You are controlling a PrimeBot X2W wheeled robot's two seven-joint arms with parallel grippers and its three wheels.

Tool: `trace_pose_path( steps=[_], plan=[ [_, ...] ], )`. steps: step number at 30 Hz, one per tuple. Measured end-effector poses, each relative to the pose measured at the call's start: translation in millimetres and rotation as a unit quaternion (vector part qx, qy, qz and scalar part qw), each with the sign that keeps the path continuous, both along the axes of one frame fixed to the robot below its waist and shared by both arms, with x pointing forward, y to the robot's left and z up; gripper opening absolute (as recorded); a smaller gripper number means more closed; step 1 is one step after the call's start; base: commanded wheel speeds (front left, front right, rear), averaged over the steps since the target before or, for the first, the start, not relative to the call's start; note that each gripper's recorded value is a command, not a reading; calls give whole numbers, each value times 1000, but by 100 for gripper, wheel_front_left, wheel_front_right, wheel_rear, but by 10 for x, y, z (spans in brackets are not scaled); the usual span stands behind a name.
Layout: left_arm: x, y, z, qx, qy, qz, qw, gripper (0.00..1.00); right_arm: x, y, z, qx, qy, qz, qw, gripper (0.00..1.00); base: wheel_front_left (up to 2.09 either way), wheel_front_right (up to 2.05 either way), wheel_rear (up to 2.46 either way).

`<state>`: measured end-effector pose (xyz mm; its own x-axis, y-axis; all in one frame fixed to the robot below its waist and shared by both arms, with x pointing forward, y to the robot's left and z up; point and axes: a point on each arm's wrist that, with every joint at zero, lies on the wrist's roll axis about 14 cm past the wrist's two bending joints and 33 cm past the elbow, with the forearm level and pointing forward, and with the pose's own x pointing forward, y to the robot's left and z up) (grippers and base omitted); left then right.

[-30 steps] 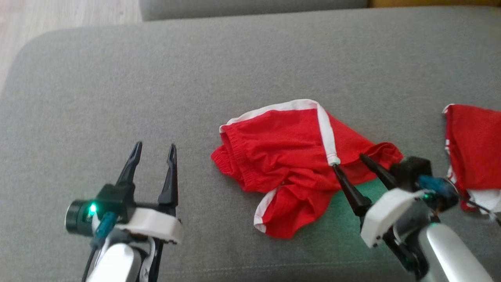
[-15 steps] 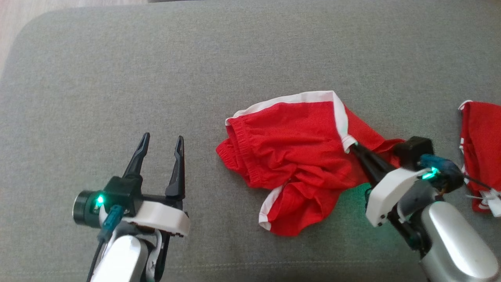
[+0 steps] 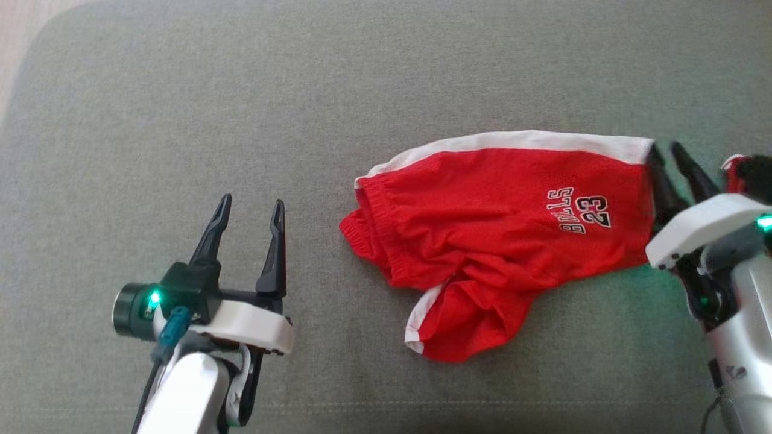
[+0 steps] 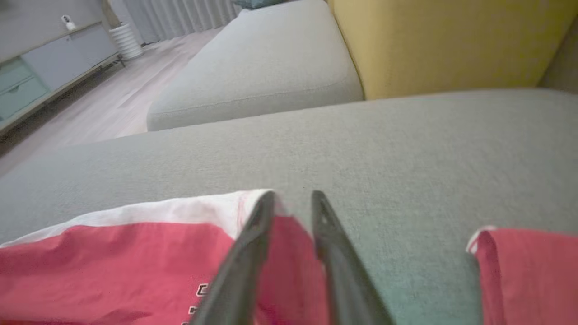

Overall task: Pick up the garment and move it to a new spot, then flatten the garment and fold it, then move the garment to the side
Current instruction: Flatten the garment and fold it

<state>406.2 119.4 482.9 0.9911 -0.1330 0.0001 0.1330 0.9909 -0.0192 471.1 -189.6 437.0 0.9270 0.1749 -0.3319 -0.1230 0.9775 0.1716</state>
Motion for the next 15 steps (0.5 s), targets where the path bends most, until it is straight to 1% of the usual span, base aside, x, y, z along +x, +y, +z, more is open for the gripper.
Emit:
trace_pose_path(
  steps=[3,8,11,15],
  plan=[
    [16,12,2,1,-1,2,1000,100,0,-57,-118,17,7,-19,1000,100,0,0,0],
    [19,7,-8,1,1,1,1000,100,2,-48,-168,18,2,-20,1000,100,0,0,0],
    [16,-2,16,1,-3,0,1000,100,8,-55,-66,15,-34,-19,999,100,0,0,0],
    [3,-16,97,0,-16,-2,1000,100,53,-20,300,11,-114,-11,993,100,0,0,0]
  ],
)
